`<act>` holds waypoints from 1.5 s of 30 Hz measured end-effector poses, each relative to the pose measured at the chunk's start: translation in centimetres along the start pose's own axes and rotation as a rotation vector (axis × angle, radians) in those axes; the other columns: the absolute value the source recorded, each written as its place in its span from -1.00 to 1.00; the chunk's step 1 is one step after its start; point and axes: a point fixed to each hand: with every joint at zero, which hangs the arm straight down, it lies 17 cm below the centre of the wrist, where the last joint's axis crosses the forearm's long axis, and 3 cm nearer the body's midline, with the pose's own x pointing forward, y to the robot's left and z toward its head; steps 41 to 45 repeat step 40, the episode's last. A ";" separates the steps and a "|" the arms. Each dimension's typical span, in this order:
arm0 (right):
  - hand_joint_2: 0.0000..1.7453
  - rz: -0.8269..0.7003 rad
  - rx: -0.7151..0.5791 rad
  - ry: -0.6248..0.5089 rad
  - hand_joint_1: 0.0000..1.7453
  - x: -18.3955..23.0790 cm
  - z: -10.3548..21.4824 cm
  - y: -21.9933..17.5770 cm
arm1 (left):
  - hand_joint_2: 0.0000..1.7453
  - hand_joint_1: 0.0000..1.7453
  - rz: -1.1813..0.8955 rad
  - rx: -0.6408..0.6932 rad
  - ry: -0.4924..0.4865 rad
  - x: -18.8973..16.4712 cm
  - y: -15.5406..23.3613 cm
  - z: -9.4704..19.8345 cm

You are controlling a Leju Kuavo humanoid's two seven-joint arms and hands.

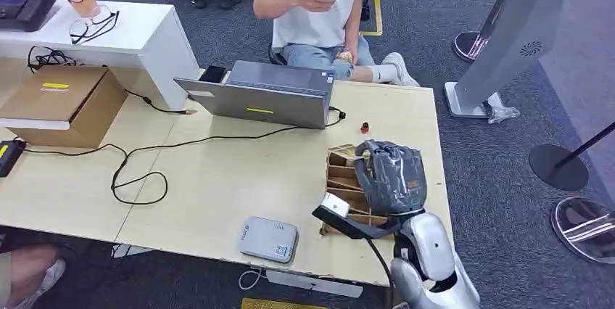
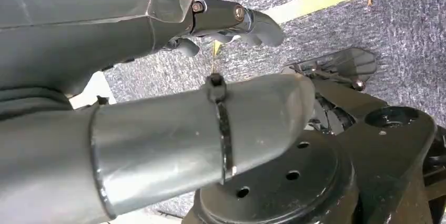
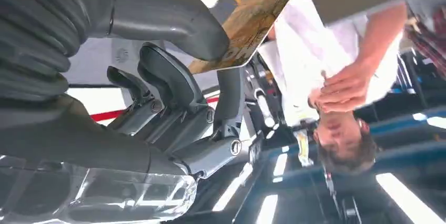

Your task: Pass the card to the sensor for recognition and then transmit it.

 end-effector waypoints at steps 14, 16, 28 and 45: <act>1.00 -0.131 -0.234 -0.031 1.00 1.0 -1.0 -3.9 | -1.00 -1.00 -0.029 0.018 0.009 -0.1 0.6 -0.7; 1.00 -0.146 -0.258 -0.031 1.00 1.1 -1.4 -4.2 | -1.00 -1.00 -0.037 0.019 0.009 0.2 0.7 -0.9; 1.00 -0.173 -0.251 -0.009 1.00 1.1 -3.8 -3.2 | -1.00 -1.00 -0.081 0.005 0.018 0.9 0.7 -1.6; 1.00 -0.180 -0.228 0.004 0.52 1.0 -4.0 -2.0 | -1.00 -1.00 -0.095 -0.009 0.025 0.9 0.6 -1.8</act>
